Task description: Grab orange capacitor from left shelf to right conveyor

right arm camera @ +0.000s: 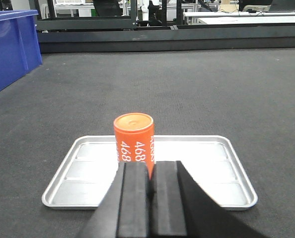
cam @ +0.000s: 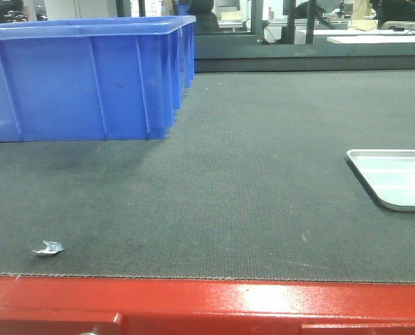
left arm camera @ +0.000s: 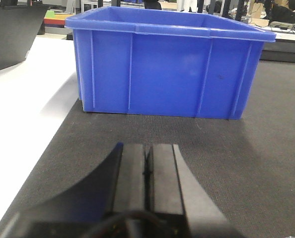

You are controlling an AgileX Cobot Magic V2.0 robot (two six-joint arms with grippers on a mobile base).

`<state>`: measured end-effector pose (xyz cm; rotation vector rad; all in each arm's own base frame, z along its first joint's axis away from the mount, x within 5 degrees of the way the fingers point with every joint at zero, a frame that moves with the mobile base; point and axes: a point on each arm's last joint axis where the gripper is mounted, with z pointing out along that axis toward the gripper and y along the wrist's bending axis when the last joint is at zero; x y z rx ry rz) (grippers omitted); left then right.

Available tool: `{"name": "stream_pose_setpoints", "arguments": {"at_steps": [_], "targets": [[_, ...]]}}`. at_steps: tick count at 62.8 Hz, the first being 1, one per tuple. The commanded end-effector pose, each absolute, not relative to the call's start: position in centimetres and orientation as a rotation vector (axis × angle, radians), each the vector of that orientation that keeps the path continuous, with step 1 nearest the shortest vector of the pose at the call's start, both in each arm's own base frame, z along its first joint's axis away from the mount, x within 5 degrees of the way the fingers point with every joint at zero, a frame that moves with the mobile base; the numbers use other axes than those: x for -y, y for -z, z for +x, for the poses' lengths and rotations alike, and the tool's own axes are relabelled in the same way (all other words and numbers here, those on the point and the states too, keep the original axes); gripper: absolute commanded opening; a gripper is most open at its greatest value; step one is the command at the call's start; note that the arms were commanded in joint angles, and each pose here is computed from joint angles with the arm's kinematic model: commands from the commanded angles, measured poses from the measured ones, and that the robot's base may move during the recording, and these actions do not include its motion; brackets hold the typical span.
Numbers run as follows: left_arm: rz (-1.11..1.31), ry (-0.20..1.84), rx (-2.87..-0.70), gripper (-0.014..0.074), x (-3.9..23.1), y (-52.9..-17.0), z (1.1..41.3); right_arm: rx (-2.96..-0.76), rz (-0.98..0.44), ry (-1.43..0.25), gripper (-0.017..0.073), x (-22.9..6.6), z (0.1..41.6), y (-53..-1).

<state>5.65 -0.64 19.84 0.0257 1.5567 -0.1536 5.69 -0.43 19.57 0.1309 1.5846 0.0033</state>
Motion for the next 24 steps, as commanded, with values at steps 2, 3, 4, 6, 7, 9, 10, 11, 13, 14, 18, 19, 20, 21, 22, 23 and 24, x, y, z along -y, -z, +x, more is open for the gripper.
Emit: {"name": "stream_pose_setpoints", "arguments": {"at_steps": [2,3,4,6,7,9,10,11,13,14,18,19,20,21,22,23,24], "targets": [[0.025,0.160,-1.443,-0.0105,0.63,-20.94,5.41,-1.474,0.117,0.014,0.0041,0.49,5.49,-20.44],[0.025,0.160,-1.443,-0.0105,0.63,-20.94,5.41,-1.474,0.117,0.014,0.0041,0.49,5.49,-20.44],[0.025,0.160,-1.443,-0.0105,0.63,-20.94,5.41,-1.474,0.117,0.014,0.0041,0.49,5.49,-20.44],[0.025,0.160,-1.443,-0.0105,0.63,-20.94,5.41,-1.474,0.117,0.014,0.0041,0.49,5.49,-20.44],[0.025,0.160,-1.443,-0.0105,0.63,-20.94,5.41,-1.474,0.117,0.014,0.0041,0.49,5.49,-20.44],[0.025,0.160,-1.443,-0.0105,0.63,-20.94,5.41,-1.474,0.117,0.014,0.0041,0.49,5.49,-20.44],[0.025,0.160,-1.443,-0.0105,0.63,-20.94,5.41,-1.474,0.117,0.014,0.0041,0.49,5.49,-20.44],[0.025,0.160,-1.443,-0.0105,0.63,-20.94,5.41,-1.474,0.117,0.014,0.0041,0.49,5.49,-20.44],[0.025,0.160,-1.443,-0.0105,0.63,-20.94,5.41,-1.474,0.117,0.014,0.0041,0.49,5.49,-20.44],[0.025,0.160,-1.443,-0.0105,0.63,-20.94,5.41,-1.474,0.117,0.014,0.0041,0.49,5.49,-20.44],[0.025,0.160,-1.443,-0.0105,0.63,-20.94,5.41,-1.474,0.117,0.014,0.0041,0.49,5.49,-20.44],[0.025,0.160,-1.443,-0.0105,0.63,-20.94,5.41,-1.474,0.117,0.014,0.0041,0.49,5.49,-20.44],[0.025,0.160,-1.443,-0.0105,0.63,-20.94,5.41,-1.474,0.117,0.014,0.0041,0.49,5.49,-20.44],[0.025,0.160,-1.443,-0.0105,0.63,-20.94,5.41,-1.474,0.117,0.014,0.0041,0.49,5.49,-20.44],[0.025,0.160,-1.443,-0.0105,0.63,-20.94,5.41,-1.474,0.117,0.014,0.0041,0.49,5.49,-20.44],[0.025,0.160,-1.443,-0.0105,0.63,-20.94,5.41,-1.474,0.117,0.014,0.0041,0.49,5.49,-20.44],[0.025,0.160,-1.443,-0.0105,0.63,-20.94,5.41,-1.474,0.117,0.014,0.0041,0.49,5.49,-20.44]]}}
